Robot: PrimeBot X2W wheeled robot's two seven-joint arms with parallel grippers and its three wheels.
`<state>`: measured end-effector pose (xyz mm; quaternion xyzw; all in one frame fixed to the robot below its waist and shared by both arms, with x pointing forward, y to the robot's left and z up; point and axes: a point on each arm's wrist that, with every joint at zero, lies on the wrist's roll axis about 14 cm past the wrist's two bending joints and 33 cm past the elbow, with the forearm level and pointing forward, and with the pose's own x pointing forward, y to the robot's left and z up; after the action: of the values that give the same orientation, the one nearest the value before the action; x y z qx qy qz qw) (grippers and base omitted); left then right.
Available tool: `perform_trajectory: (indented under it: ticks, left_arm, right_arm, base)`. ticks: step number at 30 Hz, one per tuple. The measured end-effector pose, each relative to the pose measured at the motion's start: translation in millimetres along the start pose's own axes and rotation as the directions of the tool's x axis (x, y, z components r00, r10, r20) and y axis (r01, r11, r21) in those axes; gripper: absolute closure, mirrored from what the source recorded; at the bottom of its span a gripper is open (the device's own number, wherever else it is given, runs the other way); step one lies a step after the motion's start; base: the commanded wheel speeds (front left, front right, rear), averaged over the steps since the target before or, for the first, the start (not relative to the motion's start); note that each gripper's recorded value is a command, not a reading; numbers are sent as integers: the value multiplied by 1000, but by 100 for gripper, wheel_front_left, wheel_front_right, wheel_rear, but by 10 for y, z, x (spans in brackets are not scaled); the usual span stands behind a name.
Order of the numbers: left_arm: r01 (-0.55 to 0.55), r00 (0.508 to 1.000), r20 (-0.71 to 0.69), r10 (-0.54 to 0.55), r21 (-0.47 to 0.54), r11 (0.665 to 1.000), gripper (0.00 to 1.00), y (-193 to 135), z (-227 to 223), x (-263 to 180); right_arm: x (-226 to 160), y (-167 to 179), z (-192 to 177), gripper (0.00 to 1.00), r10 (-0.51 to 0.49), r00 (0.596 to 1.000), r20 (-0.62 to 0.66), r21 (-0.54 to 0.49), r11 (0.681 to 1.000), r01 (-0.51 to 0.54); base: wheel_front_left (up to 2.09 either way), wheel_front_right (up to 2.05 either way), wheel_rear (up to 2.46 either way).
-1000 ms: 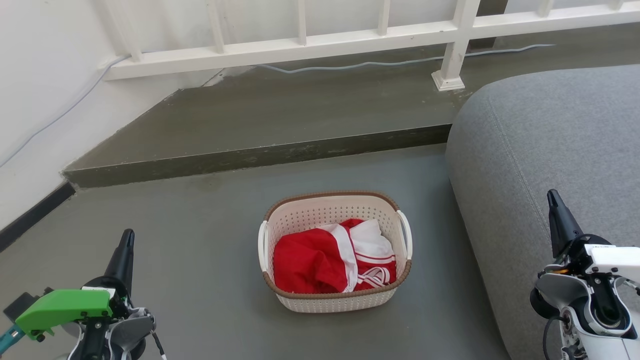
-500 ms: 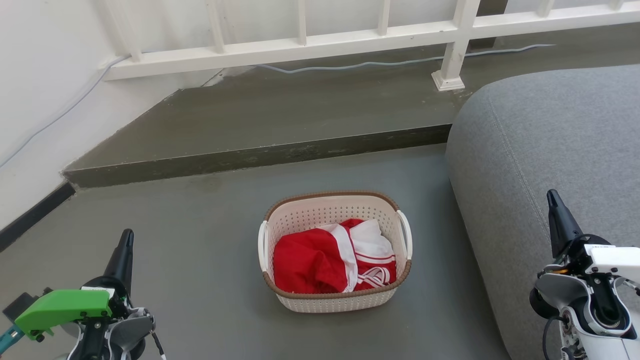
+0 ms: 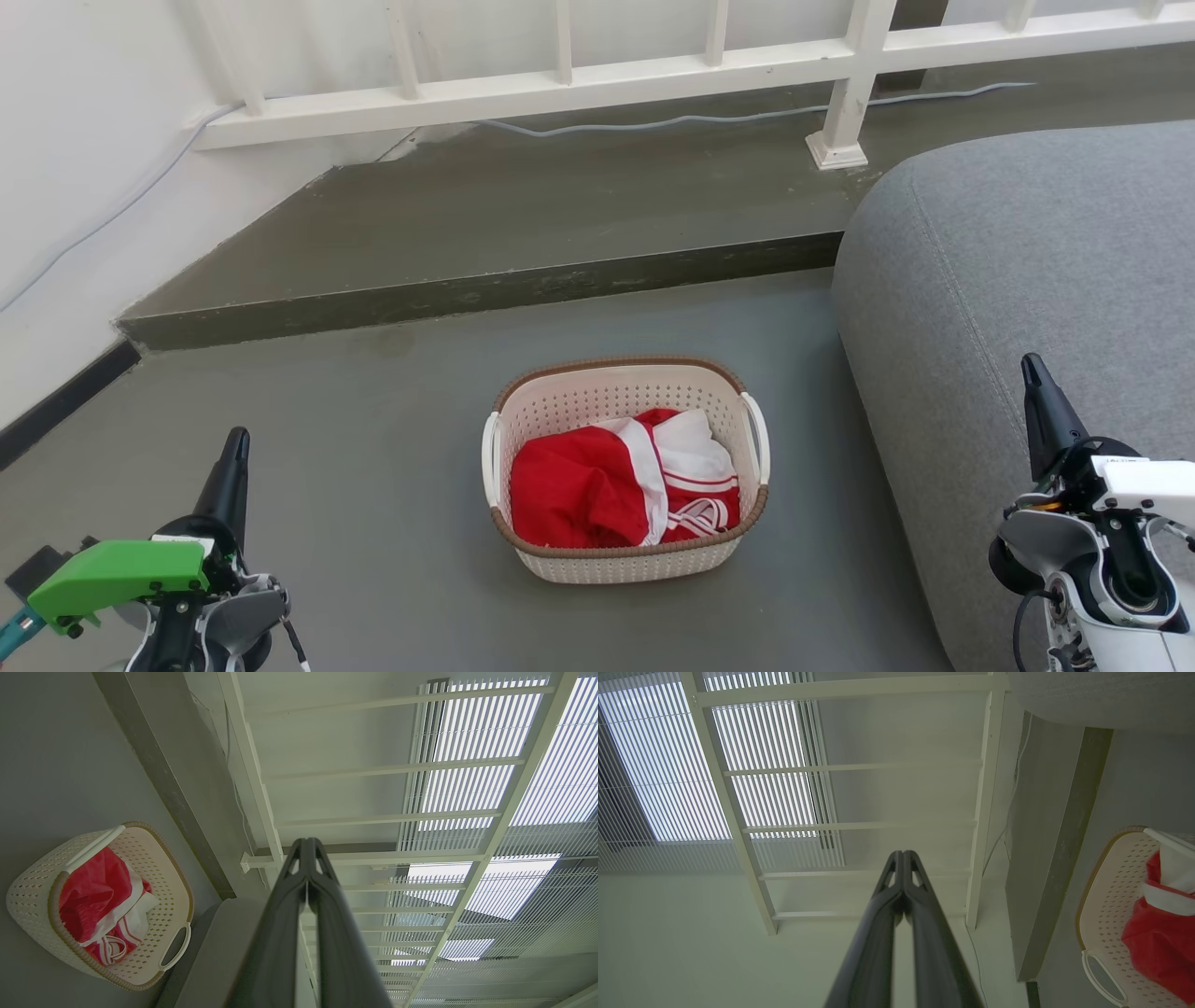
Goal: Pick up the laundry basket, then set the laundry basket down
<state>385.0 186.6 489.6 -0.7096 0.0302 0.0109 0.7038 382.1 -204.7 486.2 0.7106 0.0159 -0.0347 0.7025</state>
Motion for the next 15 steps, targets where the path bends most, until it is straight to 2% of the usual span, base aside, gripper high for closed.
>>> perform_trajectory:
  ticks: [15]
  left_arm:
    - [1,1000,0,-1,0,1000,100,-2,-1,0]
  right_arm:
    - [0,2,1,100,1,1000,0,0,1000,-1]
  base:
    - [0,0,0]
